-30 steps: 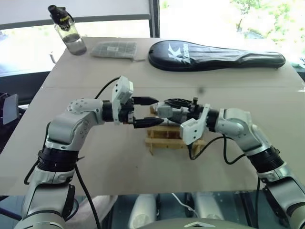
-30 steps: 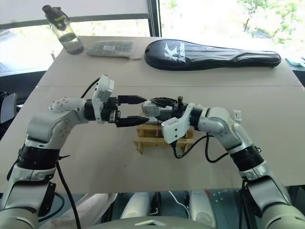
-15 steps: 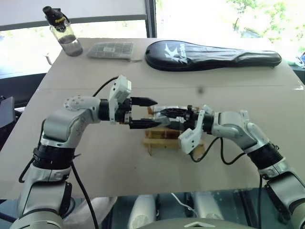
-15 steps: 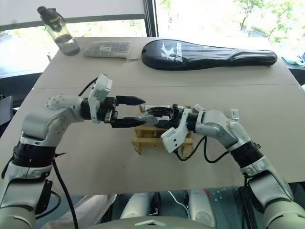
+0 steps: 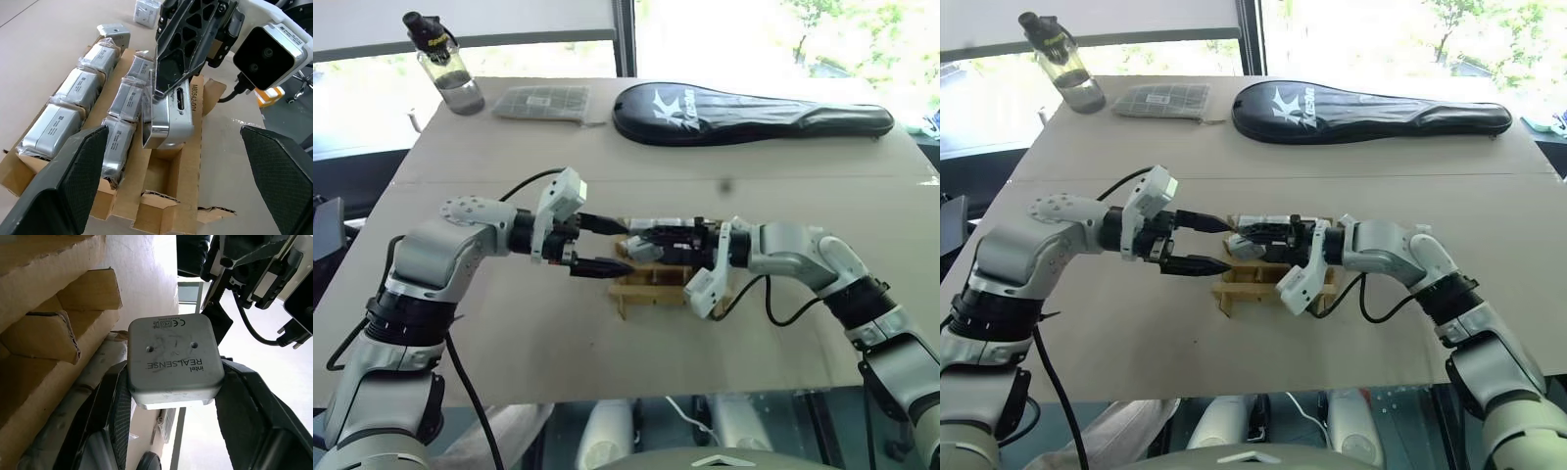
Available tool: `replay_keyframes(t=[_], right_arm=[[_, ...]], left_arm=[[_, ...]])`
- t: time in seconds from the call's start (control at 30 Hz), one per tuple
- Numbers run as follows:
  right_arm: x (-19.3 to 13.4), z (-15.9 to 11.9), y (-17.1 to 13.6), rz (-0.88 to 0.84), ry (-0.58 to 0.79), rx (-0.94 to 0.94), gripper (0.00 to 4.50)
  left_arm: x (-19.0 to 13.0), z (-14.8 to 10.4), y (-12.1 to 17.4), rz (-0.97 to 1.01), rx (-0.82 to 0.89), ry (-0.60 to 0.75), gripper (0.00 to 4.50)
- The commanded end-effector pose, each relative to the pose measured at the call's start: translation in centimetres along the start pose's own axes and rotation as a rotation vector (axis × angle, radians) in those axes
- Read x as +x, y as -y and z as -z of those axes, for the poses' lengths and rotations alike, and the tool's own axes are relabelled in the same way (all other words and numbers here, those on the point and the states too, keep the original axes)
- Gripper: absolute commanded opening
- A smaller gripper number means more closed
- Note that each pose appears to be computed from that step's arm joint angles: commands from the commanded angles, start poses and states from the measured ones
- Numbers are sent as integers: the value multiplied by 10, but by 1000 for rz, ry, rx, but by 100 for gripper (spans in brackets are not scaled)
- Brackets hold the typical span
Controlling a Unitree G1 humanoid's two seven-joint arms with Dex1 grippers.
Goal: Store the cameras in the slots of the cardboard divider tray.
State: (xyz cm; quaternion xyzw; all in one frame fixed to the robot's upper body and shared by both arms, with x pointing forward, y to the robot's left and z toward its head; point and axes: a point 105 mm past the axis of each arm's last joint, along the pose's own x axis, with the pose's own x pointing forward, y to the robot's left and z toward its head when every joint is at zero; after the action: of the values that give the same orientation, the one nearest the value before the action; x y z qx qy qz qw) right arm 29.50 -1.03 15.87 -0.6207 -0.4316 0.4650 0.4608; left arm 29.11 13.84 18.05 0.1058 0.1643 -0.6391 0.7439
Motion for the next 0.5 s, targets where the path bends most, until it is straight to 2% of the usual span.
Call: replay_keyframes(t=[0.03, 0.1, 0.33, 0.5], right_arm=[[0, 1, 16, 53, 8, -25, 191], [-1, 2, 15, 50, 2, -20, 191], [-2, 1, 14, 48, 0, -2, 191], [1, -2, 17, 61, 2, 6, 191]], left_arm=[[-1, -9, 2, 8, 38, 7, 424], [0, -9, 2, 11, 41, 9, 375], [3, -9, 0, 7, 44, 13, 65], [4, -7, 0, 13, 46, 5, 65]])
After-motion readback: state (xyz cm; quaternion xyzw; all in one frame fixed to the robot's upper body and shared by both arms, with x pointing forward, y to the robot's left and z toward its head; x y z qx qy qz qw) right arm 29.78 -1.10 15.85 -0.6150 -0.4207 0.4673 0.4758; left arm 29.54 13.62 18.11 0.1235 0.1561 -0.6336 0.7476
